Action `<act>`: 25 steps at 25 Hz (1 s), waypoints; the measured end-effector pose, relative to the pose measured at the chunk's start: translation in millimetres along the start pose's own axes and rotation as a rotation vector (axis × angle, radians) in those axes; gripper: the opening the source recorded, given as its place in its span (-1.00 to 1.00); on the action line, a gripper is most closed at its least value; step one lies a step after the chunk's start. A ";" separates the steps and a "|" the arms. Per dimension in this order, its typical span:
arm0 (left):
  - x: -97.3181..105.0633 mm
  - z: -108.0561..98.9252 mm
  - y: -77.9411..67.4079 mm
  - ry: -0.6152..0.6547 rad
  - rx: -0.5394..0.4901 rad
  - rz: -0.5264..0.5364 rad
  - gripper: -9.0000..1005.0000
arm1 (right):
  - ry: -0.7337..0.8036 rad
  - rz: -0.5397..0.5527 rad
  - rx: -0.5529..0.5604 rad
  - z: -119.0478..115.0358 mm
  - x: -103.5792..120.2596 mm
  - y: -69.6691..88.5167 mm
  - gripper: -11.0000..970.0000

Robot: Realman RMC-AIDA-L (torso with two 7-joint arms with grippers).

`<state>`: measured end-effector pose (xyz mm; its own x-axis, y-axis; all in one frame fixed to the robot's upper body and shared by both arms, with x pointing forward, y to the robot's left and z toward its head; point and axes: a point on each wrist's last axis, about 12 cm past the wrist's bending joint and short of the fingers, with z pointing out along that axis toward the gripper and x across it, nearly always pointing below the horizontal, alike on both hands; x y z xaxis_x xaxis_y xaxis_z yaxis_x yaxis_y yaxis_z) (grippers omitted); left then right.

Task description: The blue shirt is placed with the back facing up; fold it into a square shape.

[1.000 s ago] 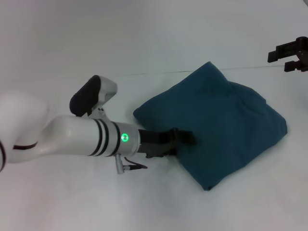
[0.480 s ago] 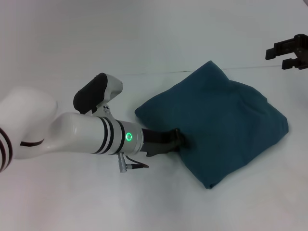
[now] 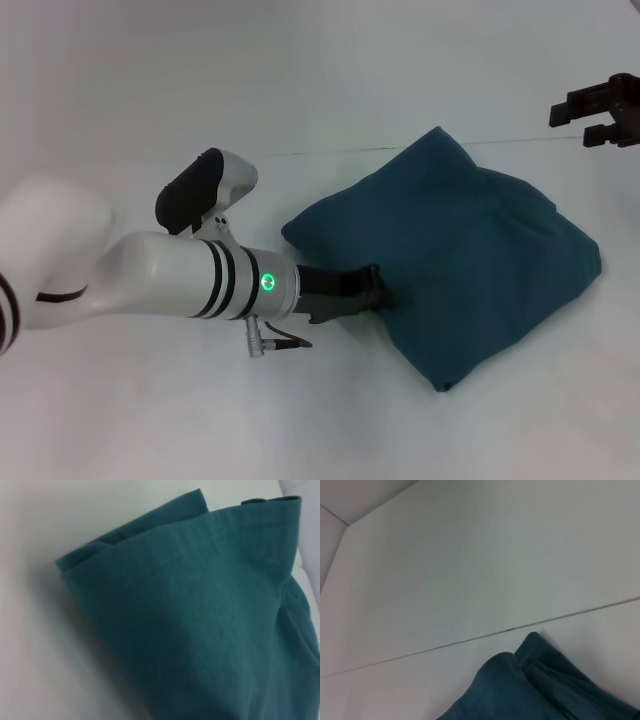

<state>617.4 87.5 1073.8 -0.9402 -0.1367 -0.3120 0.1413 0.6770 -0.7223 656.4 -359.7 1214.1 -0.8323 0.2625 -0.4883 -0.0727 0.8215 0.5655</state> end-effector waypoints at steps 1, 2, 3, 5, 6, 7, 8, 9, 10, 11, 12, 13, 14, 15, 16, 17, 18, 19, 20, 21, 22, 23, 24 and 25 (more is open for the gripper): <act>0.4 -0.9 0.1 0.002 0.007 -0.001 -0.92 | 0.001 0.000 -0.001 0.3 0.1 0.2 0.38; 1.0 -2.0 0.3 0.005 0.016 -0.003 -0.91 | 0.000 0.000 -0.001 0.4 -0.1 0.4 0.38; 1.4 -3.1 0.3 0.008 0.025 -0.004 -0.91 | 0.001 0.000 -0.001 0.5 -0.1 0.4 0.38; 3.9 -6.6 2.6 0.015 0.045 -0.011 -0.91 | 0.001 0.000 -0.001 0.7 0.0 0.3 0.38; 5.9 -8.6 5.4 0.017 0.052 -0.017 -0.91 | 0.001 0.001 0.000 0.6 0.4 -0.3 0.38; 5.9 -8.6 5.4 0.017 0.052 -0.017 -0.91 | 0.001 0.003 0.001 0.5 1.0 -0.9 0.38; 10.3 -12.3 11.5 0.021 0.061 -0.030 -0.91 | 0.002 0.004 0.001 0.5 1.6 -1.5 0.38; 12.8 -14.2 15.1 0.022 0.064 -0.039 -0.91 | 0.002 0.005 0.002 0.5 2.0 -2.0 0.38; 16.4 -17.1 20.3 0.024 0.068 -0.052 -0.90 | 0.003 0.006 0.002 0.8 2.5 -2.3 0.38; 20.9 -22.1 28.7 0.025 0.072 -0.072 -0.90 | 0.003 0.006 0.002 0.9 2.8 -2.6 0.38; 22.4 -24.7 31.8 0.025 0.076 -0.078 -0.90 | 0.004 0.005 0.002 1.1 3.2 -2.7 0.38; 24.2 -27.4 35.2 0.027 0.078 -0.084 -0.90 | 0.005 0.005 0.001 1.6 3.6 -2.6 0.38; 26.1 -31.1 39.1 0.026 0.083 -0.090 -0.90 | 0.007 0.004 0.000 2.1 4.1 -2.5 0.37; 27.8 -36.3 43.4 0.023 0.091 -0.095 -0.90 | 0.007 0.003 -0.001 2.5 4.5 -2.4 0.37; 27.8 -41.1 45.9 0.017 0.100 -0.096 -0.90 | 0.009 0.003 -0.002 2.9 4.9 -2.3 0.37; 28.2 -47.1 49.8 0.009 0.108 -0.101 -0.90 | 0.011 0.002 -0.003 3.3 5.4 -2.2 0.37; 27.5 -53.6 53.4 0.001 0.116 -0.105 -0.89 | 0.014 0.002 -0.004 3.7 6.0 -2.3 0.37; 26.0 -60.5 57.4 -0.008 0.120 -0.109 -0.89 | 0.016 0.003 -0.005 4.0 6.5 -2.5 0.37; 24.0 -65.8 60.3 -0.012 0.122 -0.111 -0.89 | 0.020 0.004 -0.007 4.6 7.1 -2.4 0.37; 20.1 -74.6 65.4 -0.019 0.118 -0.113 -0.89 | 0.022 0.004 -0.007 5.0 7.6 -2.3 0.37; 16.6 -82.7 70.3 -0.021 0.109 -0.111 -0.89 | 0.026 0.003 -0.008 5.6 8.1 -2.0 0.37; 13.7 -88.1 73.6 -0.024 0.101 -0.109 -0.89 | 0.029 0.001 -0.008 5.9 8.4 -1.8 0.37; 9.8 -94.8 77.4 -0.028 0.087 -0.104 -0.89 | 0.033 -0.001 -0.008 6.2 9.1 -1.7 0.37; 5.9 -101.4 81.7 -0.034 0.068 -0.097 -0.89 | 0.036 -0.003 -0.009 6.3 9.6 -1.8 0.37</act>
<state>592.0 215.4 1075.5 -0.9396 -0.2246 -0.2582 0.0717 0.6088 -0.7901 652.0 -355.4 1204.1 -0.8513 0.2416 -0.4658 -0.0799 0.8177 0.5701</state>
